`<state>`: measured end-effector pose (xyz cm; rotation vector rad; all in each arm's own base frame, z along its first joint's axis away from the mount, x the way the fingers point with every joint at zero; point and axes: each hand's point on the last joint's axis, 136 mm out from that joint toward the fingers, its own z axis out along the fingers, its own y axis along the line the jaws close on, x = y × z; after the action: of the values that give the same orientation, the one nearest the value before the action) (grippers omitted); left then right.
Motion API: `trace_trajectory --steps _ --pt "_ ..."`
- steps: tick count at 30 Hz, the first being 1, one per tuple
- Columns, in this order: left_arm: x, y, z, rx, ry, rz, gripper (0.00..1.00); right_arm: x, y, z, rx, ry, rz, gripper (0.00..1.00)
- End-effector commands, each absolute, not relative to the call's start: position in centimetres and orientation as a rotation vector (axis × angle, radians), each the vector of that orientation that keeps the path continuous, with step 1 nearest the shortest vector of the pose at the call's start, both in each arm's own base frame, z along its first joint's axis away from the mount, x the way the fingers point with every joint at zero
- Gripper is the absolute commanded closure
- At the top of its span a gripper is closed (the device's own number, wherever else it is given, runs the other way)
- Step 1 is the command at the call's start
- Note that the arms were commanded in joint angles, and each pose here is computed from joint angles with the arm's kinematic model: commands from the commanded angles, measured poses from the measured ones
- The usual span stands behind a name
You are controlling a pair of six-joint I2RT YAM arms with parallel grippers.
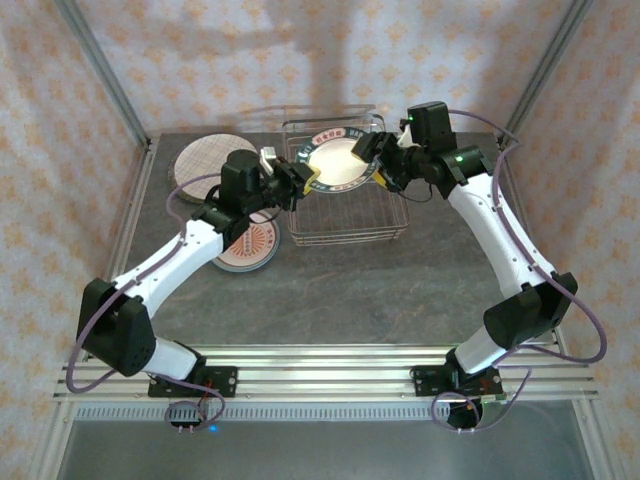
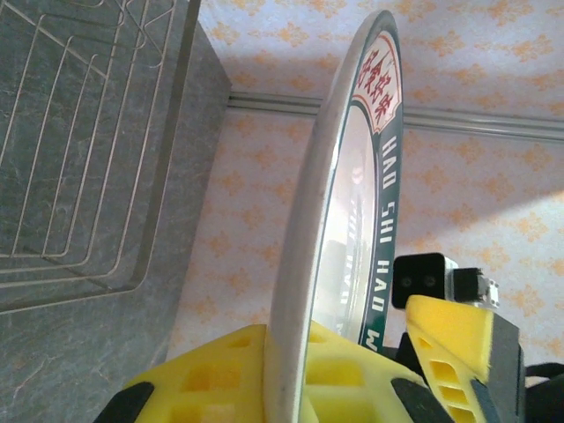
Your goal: Unload the plates from the dish rack
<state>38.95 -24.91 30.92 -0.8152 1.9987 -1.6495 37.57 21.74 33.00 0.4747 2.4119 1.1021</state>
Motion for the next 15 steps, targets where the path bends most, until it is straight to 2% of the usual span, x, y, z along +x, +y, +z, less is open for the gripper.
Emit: trace_trajectory --steps 1,15 --pt "38.3 -23.8 34.1 -0.753 1.876 -1.680 1.00 36.3 20.7 35.1 0.396 2.368 1.054 0.27" --pt "35.9 -15.9 32.5 -0.894 1.815 -1.452 1.00 33.4 20.2 39.4 -0.120 1.995 0.919 0.25"
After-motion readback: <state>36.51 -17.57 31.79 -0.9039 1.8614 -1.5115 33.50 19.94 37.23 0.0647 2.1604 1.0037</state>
